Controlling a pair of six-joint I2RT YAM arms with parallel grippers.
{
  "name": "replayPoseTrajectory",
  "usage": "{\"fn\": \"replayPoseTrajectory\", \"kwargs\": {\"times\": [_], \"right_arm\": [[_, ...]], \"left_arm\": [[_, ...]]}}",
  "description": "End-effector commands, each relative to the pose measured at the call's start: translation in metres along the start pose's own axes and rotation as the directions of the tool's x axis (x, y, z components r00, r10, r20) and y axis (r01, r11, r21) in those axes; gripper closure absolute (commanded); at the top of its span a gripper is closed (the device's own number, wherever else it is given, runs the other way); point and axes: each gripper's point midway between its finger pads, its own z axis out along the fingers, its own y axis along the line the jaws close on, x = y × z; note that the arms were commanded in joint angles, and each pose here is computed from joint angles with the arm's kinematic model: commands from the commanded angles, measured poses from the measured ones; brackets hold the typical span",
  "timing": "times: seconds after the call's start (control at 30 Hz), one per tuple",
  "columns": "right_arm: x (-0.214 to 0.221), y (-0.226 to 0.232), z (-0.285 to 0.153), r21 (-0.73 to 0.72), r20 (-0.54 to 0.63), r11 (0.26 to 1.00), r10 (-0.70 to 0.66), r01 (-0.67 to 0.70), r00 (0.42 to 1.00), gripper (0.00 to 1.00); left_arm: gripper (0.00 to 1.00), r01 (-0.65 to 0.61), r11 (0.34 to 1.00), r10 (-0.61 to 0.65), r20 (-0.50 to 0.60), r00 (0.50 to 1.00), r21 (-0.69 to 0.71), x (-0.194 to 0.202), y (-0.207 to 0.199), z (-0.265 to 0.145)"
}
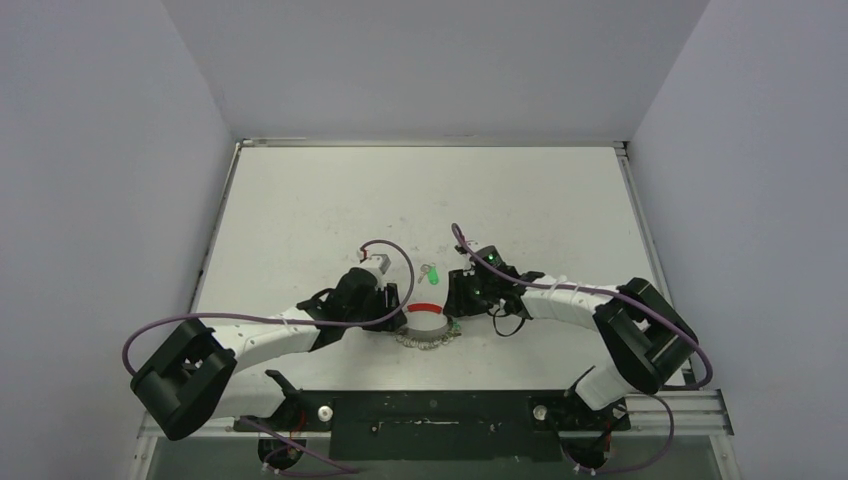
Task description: Put the keys on the keyring
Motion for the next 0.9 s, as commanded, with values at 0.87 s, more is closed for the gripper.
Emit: {"fn": "replayPoseTrajectory", "kwargs": {"times": [0.87], "right_arm": [[-0.012, 0.0, -0.043, 0.089, 0.001, 0.993, -0.072, 0.071, 0.997, 0.56]], "left_arm": [[0.41, -0.052, 0.999, 0.052, 0.043, 0.998, 0.001, -0.031, -0.007, -0.012]]}}
